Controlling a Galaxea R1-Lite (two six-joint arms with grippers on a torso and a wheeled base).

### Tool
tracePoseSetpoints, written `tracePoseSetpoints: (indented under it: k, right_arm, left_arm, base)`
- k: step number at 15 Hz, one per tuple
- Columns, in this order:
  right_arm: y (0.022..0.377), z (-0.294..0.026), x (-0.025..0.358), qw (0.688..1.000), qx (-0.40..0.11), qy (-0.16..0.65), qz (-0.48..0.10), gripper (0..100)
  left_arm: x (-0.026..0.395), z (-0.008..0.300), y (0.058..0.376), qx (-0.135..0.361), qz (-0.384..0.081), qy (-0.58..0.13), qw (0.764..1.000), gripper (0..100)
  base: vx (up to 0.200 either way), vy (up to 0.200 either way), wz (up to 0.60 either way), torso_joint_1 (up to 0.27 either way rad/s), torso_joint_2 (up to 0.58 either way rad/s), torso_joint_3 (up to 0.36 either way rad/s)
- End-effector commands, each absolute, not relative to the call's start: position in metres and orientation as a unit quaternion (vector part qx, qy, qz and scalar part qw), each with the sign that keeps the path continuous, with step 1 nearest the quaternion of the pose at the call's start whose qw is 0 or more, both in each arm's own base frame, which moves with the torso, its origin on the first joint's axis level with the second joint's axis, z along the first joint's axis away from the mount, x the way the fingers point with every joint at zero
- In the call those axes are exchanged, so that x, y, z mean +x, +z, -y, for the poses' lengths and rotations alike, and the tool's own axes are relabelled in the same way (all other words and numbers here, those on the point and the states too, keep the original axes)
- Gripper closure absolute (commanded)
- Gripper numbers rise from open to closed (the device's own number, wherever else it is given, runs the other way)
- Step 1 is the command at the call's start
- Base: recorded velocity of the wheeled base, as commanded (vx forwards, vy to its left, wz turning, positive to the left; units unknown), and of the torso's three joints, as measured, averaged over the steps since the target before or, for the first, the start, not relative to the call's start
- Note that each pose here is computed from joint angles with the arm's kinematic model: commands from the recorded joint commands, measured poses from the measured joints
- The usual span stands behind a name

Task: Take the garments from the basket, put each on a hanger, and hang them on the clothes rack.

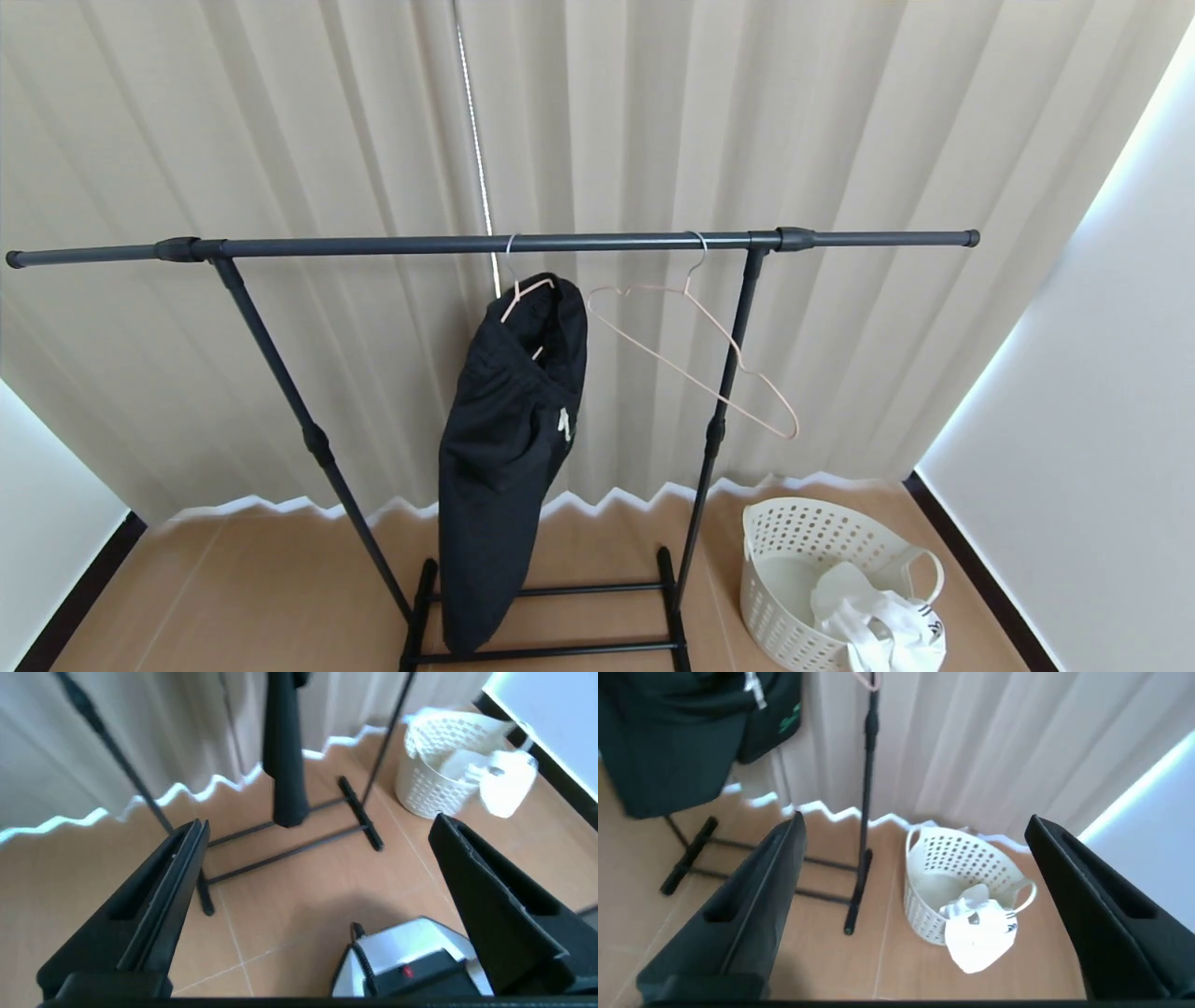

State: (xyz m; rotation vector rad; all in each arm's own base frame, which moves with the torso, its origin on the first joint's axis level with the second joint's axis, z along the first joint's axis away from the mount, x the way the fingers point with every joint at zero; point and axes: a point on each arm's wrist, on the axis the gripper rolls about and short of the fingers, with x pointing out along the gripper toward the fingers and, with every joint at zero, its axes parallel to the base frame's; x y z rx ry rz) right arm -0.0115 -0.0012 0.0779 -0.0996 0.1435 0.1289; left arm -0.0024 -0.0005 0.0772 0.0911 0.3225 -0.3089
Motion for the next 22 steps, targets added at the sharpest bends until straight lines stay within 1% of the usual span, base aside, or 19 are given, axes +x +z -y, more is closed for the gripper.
tracePoseSetpoints:
  k: [1,2,4,5,6,8,11,12,13,15,19,20,22]
  right_arm:
    - [0.077,0.001,-0.017,0.998,-0.047,0.023,-0.039,0]
    - [0.077,0.001,-0.018,0.998,-0.047,0.020,-0.034,0]
    - [0.076,0.000,-0.020,0.999,-0.046,0.006,-0.020,0]
    - [0.076,0.000,-0.020,0.999,-0.046,0.005,-0.018,0]
    - [0.076,0.000,-0.022,0.999,-0.044,0.002,-0.003,0]
    - [0.076,0.000,-0.022,0.999,-0.037,-0.004,-0.003,0]
    - [0.076,0.001,-0.022,0.999,-0.039,-0.005,-0.003,0]
    - [0.076,0.000,-0.022,0.999,-0.039,-0.005,-0.002,0]
    - [0.076,0.000,-0.022,0.999,-0.038,-0.005,0.000,0]
    - [0.076,0.001,-0.023,0.999,-0.038,-0.005,0.001,0]
    - [0.076,0.000,-0.023,0.999,-0.032,-0.005,0.001,0]
    - [0.076,0.000,-0.023,1.000,-0.022,0.000,0.002,0]
    - [0.076,-0.001,-0.023,1.000,-0.021,0.020,0.002,0]
  left_arm:
    - [-0.012,-0.002,0.078,0.043,-0.105,-0.111,0.987,0]
    - [-0.013,-0.002,0.078,0.044,-0.098,-0.100,0.989,0]
    - [-0.017,-0.001,0.077,0.047,-0.074,-0.055,0.995,0]
    - [-0.016,-0.001,0.077,0.047,-0.074,-0.054,0.995,0]
    - [-0.016,-0.002,0.077,0.036,-0.072,-0.038,0.996,0]
    - [-0.016,-0.003,0.077,0.027,-0.072,-0.011,0.997,0]
    - [-0.018,0.000,0.077,0.030,-0.065,0.055,0.996,0]
    - [-0.018,0.000,0.077,0.025,-0.061,0.045,0.997,0]
    - [-0.019,0.001,0.076,0.015,-0.054,0.011,0.998,0]
    - [-0.024,0.001,0.076,0.009,-0.020,-0.030,0.999,0]
    - [-0.024,0.001,0.076,0.008,-0.018,-0.029,0.999,0]
    - [-0.024,0.001,0.076,0.009,-0.019,-0.028,0.999,0]
    - [-0.024,0.001,0.076,0.008,-0.018,-0.027,0.999,0]
  base:
    - [0.000,0.000,0.00,0.000,0.00,0.000]
    - [0.000,0.000,0.00,0.000,0.00,0.000]
    - [0.000,0.000,0.00,0.000,0.00,0.000]
    - [0.000,0.000,0.00,0.000,0.00,0.000]
    - [0.000,0.000,0.00,0.000,0.00,0.000]
    - [0.000,0.000,0.00,0.000,0.00,0.000]
    - [0.000,0.000,0.00,0.000,0.00,0.000]
    - [0.000,0.000,0.00,0.000,0.00,0.000]
    - [0.000,0.000,0.00,0.000,0.00,0.000]
    - [0.000,0.000,0.00,0.000,0.00,0.000]
    - [0.000,0.000,0.00,0.000,0.00,0.000]
    - [0.000,0.000,0.00,0.000,0.00,0.000]
    - [0.000,0.000,0.00,0.000,0.00,0.000]
